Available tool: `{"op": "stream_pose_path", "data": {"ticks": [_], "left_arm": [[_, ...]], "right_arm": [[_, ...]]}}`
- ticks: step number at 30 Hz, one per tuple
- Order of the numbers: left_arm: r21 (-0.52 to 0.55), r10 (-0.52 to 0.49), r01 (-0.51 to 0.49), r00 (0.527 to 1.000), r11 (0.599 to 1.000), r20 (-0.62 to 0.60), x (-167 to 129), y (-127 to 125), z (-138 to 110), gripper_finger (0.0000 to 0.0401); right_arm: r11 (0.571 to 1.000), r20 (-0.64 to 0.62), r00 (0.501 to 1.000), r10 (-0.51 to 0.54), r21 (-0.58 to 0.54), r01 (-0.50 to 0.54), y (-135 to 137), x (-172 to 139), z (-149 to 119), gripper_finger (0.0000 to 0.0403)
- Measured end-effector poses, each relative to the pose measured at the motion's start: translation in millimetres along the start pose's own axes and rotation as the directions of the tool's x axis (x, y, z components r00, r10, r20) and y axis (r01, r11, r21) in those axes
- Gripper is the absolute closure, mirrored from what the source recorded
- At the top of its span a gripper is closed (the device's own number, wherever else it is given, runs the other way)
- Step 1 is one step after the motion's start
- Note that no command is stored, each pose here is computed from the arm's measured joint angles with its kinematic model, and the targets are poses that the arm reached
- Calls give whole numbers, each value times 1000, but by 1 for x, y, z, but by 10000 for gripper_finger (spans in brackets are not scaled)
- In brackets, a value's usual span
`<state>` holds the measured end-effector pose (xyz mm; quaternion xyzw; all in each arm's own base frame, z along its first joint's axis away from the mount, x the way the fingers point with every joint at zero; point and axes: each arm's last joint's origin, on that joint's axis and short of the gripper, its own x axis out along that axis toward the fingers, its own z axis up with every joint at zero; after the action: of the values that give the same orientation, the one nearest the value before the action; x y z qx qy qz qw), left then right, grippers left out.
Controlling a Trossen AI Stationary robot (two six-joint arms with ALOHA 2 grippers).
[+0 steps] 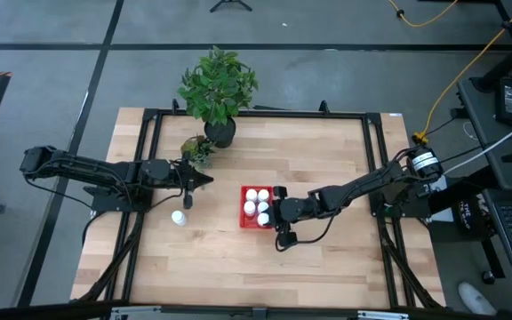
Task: Pick and place pill bottles into a basket
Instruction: Put the white medicine bottle into the red bin
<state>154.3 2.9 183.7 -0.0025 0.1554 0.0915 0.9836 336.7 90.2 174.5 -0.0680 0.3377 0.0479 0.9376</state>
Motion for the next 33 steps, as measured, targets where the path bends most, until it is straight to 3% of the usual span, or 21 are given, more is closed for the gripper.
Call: {"op": "stream_pose_path", "data": {"ticks": [20,33], "left_arm": [[0,0,0,1000,1000,0,0,0,0,390],[0,0,0,1000,1000,0,0,0,0,389]], "right_arm": [[1000,-27,1000,0,1,0,1,8,-6,255],[1000,-33,999,-2,1,2,0,8,-7,206]]}}
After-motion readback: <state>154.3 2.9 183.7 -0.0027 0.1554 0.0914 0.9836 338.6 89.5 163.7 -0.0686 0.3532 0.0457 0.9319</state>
